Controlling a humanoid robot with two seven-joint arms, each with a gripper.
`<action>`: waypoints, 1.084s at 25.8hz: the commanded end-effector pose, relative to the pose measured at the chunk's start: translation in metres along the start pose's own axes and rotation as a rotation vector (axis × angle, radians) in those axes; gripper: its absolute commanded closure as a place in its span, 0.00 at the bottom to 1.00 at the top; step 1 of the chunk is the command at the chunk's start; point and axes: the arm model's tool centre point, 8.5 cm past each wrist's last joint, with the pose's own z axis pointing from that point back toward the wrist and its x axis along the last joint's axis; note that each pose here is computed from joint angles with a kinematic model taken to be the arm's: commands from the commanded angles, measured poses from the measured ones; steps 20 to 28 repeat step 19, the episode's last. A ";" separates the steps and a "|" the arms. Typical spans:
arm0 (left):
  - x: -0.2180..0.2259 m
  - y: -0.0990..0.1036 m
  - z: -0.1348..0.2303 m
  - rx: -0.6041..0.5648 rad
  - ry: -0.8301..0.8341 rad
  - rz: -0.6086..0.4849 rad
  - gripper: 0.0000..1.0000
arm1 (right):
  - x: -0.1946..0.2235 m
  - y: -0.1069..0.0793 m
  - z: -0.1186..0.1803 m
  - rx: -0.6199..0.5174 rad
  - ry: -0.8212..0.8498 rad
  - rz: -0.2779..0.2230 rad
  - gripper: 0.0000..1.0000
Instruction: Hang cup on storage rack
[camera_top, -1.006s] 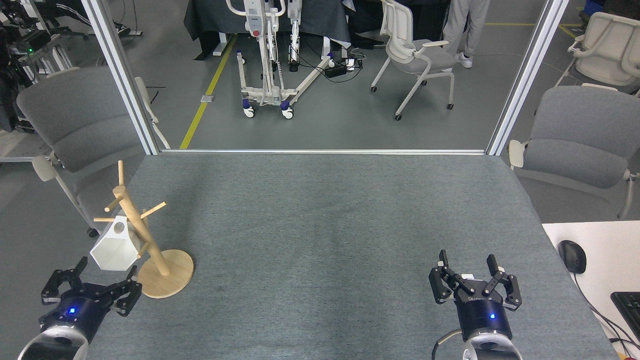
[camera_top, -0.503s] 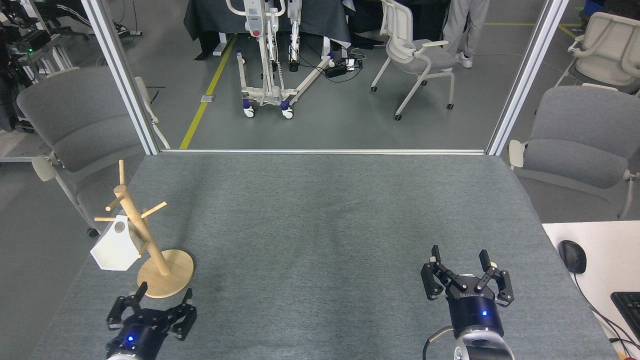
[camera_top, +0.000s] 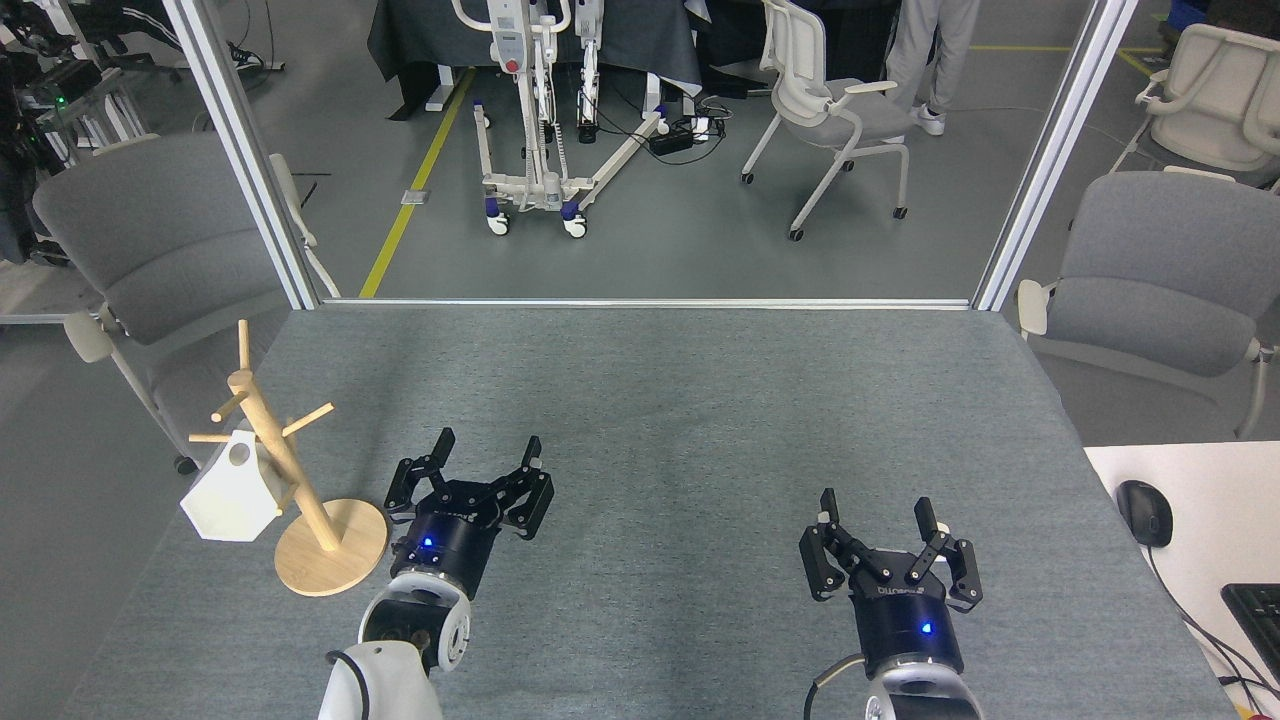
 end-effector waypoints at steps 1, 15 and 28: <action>0.003 0.016 0.002 0.048 -0.005 0.004 0.01 | -0.009 0.002 0.000 0.006 0.001 0.022 0.00; 0.018 -0.001 0.055 0.002 -0.032 -0.016 0.01 | -0.034 0.004 -0.004 0.019 0.013 0.085 0.00; 0.018 0.000 0.054 0.004 -0.023 -0.014 0.01 | -0.034 0.009 -0.004 0.035 0.009 0.088 0.00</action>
